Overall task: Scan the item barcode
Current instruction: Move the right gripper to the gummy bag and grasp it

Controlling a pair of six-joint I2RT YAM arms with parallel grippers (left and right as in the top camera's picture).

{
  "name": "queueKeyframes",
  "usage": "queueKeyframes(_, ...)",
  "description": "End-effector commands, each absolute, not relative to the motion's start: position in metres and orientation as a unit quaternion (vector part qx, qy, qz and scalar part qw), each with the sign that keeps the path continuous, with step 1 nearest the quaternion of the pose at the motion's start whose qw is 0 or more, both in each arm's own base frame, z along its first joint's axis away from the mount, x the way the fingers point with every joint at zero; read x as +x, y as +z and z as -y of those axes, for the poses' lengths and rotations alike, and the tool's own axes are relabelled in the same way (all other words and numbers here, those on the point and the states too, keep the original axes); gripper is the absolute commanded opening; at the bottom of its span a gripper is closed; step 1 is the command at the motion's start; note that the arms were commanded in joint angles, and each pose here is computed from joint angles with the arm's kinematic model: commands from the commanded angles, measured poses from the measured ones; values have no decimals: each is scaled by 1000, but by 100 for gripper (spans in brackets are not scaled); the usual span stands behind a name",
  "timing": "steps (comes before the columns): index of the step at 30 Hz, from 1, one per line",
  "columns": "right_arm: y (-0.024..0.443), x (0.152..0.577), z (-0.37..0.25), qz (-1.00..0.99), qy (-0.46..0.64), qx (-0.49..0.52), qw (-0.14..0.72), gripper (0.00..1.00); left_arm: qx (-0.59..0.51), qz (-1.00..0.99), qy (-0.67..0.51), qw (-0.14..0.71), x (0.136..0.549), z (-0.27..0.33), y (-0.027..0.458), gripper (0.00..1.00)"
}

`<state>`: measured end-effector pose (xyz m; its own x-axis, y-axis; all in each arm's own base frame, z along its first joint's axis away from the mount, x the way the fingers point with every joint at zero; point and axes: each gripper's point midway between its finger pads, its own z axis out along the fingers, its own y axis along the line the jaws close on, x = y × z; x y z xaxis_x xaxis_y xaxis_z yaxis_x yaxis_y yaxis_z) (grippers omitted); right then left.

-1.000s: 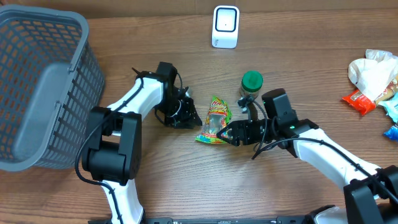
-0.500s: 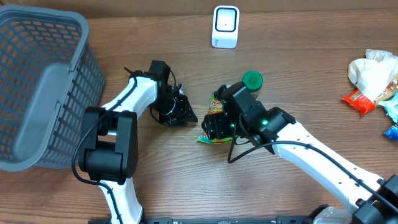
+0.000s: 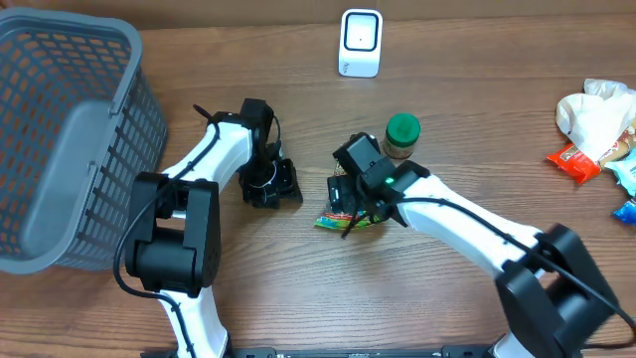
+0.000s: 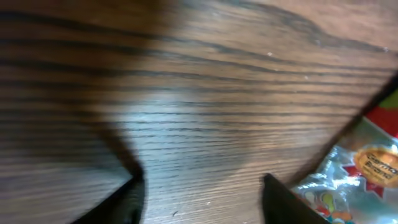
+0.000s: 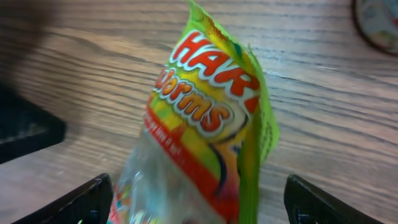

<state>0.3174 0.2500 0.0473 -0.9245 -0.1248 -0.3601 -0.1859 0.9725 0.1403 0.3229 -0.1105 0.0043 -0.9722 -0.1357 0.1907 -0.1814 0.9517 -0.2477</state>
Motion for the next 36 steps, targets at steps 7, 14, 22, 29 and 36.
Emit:
queueKeyframes(7, 65, 340, -262, -968, 103, -69, 219, 89, 88, 991, 66, 76, 325, 87, -7, 77)
queueKeyframes(14, 63, 344, -269, -966, 117, -65, 221, 88, 88, 991, 67, 75, 325, 87, -7, 79)
queueKeyframes(22, 38, 345, -269, -972, 105, -53, 206, 87, 88, 991, 67, 75, 325, 87, -7, 79)
queueKeyframes(29, 15, 342, -266, -977, 90, -54, 185, 86, 88, 991, 67, 75, 325, 87, -7, 80)
queueKeyframes(36, 15, 341, -266, -978, 89, -52, 183, 45, 88, 991, 67, 75, 325, 87, -7, 80)
